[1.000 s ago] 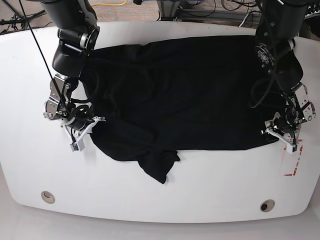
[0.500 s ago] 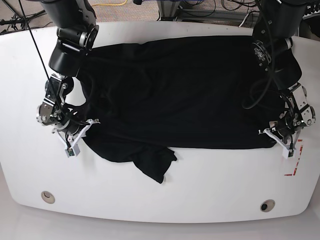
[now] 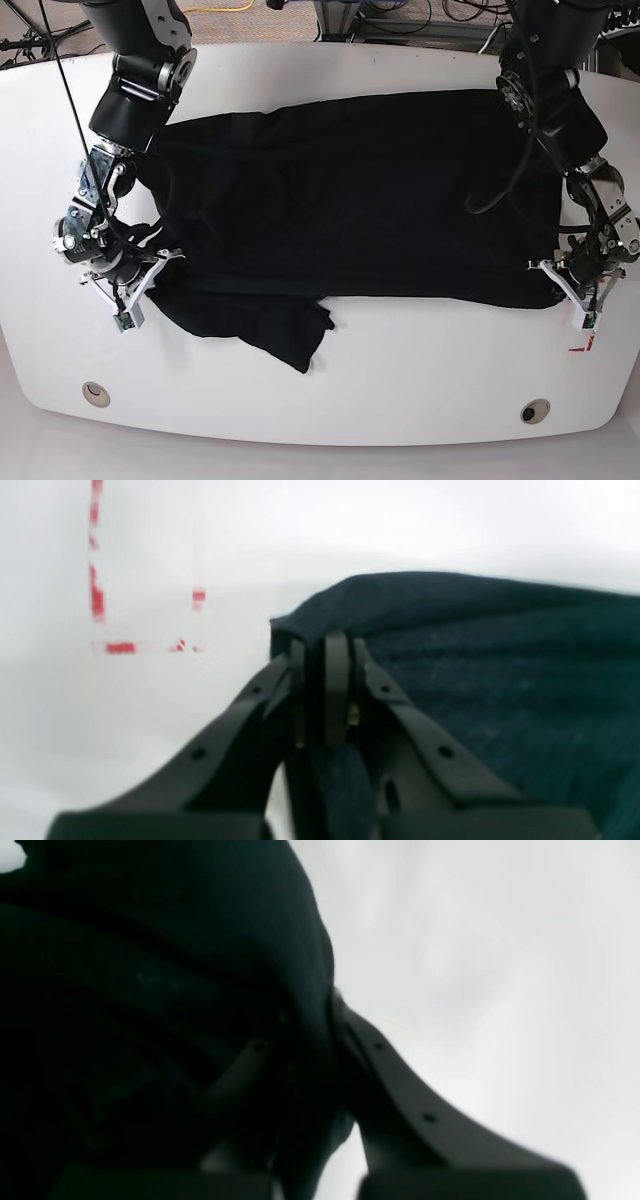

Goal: Fold the T-shirt properly
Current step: 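Pull the shirt edge with both grippers to straighten it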

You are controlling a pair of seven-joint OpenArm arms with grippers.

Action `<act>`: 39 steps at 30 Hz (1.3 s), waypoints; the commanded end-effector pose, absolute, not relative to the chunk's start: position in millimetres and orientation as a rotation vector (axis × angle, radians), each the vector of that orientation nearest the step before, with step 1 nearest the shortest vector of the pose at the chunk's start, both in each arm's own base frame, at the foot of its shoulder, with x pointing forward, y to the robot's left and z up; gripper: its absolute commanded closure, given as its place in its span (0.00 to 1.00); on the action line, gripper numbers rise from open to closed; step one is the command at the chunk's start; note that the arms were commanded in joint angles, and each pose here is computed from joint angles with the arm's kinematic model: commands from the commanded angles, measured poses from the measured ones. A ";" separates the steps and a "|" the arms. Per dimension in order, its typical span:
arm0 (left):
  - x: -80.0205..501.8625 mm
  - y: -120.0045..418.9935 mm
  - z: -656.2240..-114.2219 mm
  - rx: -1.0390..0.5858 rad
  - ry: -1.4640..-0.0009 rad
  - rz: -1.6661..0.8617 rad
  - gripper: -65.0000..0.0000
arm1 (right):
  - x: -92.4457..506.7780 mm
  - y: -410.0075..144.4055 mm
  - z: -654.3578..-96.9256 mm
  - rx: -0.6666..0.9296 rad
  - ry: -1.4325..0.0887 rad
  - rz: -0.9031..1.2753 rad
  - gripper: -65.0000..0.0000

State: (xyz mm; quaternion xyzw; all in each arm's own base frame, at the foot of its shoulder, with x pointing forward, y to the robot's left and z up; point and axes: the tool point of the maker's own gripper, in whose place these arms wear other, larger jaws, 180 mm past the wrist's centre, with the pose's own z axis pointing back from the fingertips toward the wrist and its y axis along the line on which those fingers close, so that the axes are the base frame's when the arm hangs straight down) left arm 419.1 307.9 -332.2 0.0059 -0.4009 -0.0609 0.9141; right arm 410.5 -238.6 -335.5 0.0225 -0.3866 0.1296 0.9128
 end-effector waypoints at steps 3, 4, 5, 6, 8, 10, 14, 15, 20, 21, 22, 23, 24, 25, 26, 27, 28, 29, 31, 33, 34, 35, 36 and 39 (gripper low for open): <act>419.3 317.8 -299.8 0.096 -0.880 -0.142 0.97 | 408.8 -250.8 -304.7 -0.035 -0.858 0.287 1.00; 415.3 318.0 -300.6 0.106 -0.871 -0.145 0.97 | 405.9 -251.6 -304.2 -0.043 -0.852 0.290 1.00; 410.5 318.6 -300.7 0.119 -0.861 -0.149 0.97 | 402.5 -252.7 -302.6 -0.057 -0.846 0.294 1.00; 406.3 320.4 -298.6 0.137 -0.856 -0.153 0.97 | 399.3 -253.5 -300.4 -0.066 -0.845 0.296 1.00; 399.4 323.0 -293.2 0.170 -0.852 -0.161 0.97 | 393.6 -253.3 -296.7 -0.073 -0.846 0.302 1.00; 394.0 322.9 -290.6 0.190 -0.845 -0.165 0.97 | 389.2 -250.6 -294.0 -0.068 -0.853 0.307 1.00; 380.3 317.6 -285.1 0.229 -0.822 -0.173 0.96 | 377.1 -248.4 -289.8 -0.074 -0.854 0.321 1.00; 376.9 318.1 -284.1 0.239 -0.814 -0.174 0.96 | 374.7 -249.4 -289.1 -0.080 -0.851 0.325 1.00; 352.0 323.0 -279.6 0.311 -0.766 -0.185 0.96 | 357.5 -250.3 -289.0 -0.101 -0.828 0.346 1.00; 345.7 323.8 -280.7 0.323 -0.752 -0.188 0.96 | 353.8 -249.0 -290.4 -0.101 -0.824 0.349 1.00; 339.8 324.5 -281.7 0.335 -0.740 -0.191 0.96 | 349.7 -248.1 -292.5 -0.100 -0.819 0.352 1.00; 335.8 324.9 -282.7 0.342 -0.731 -0.193 0.96 | 346.9 -246.9 -294.4 -0.097 -0.815 0.354 1.00; 330.8 325.8 -283.5 0.352 -0.720 -0.197 0.96 | 343.1 -246.6 -297.4 -0.093 -0.808 0.354 1.00; 324.6 326.7 -285.6 0.361 -0.706 -0.201 0.96 | 339.6 -246.4 -300.2 -0.093 -0.799 0.356 1.00; 319.9 327.3 -287.4 0.367 -0.696 -0.203 0.96 | 336.3 -247.3 -303.2 -0.093 -0.790 0.354 1.00; 314.7 328.4 -288.1 0.377 -0.686 -0.205 0.96 | 330.9 -250.4 -307.8 -0.093 -0.777 0.342 1.00; 310.4 328.9 -289.3 0.382 -0.678 -0.207 0.96 | 326.2 -254.5 -311.0 -0.095 -0.767 0.329 1.00; 307.2 329.0 -290.1 0.387 -0.671 -0.210 0.96 | 323.0 -258.1 -312.5 -0.098 -0.763 0.316 1.00; 297.0 329.2 -293.1 0.400 -0.649 -0.218 0.96 | 313.9 -266.8 -317.6 -0.103 -0.747 0.285 1.00; 286.1 330.1 -296.9 0.412 -0.624 -0.226 0.96 | 305.9 -268.1 -323.7 -0.085 -0.740 0.257 1.00; 283.0 330.1 -299.0 0.412 -0.616 -0.228 0.96 | 302.7 -268.7 -325.9 -0.078 -0.736 0.249 1.00; 277.7 330.9 -302.9 0.414 -0.600 -0.233 0.96 | 297.8 -270.5 -328.3 -0.068 -0.733 0.239 1.00; 273.1 334.2 -304.4 0.423 -0.586 -0.240 0.96 | 293.4 -269.6 -331.4 -0.053 -0.729 0.234 1.00; 263.8 340.7 -308.0 0.439 -0.553 -0.252 0.96 | 284.1 -266.8 -337.8 -0.022 -0.719 0.225 1.00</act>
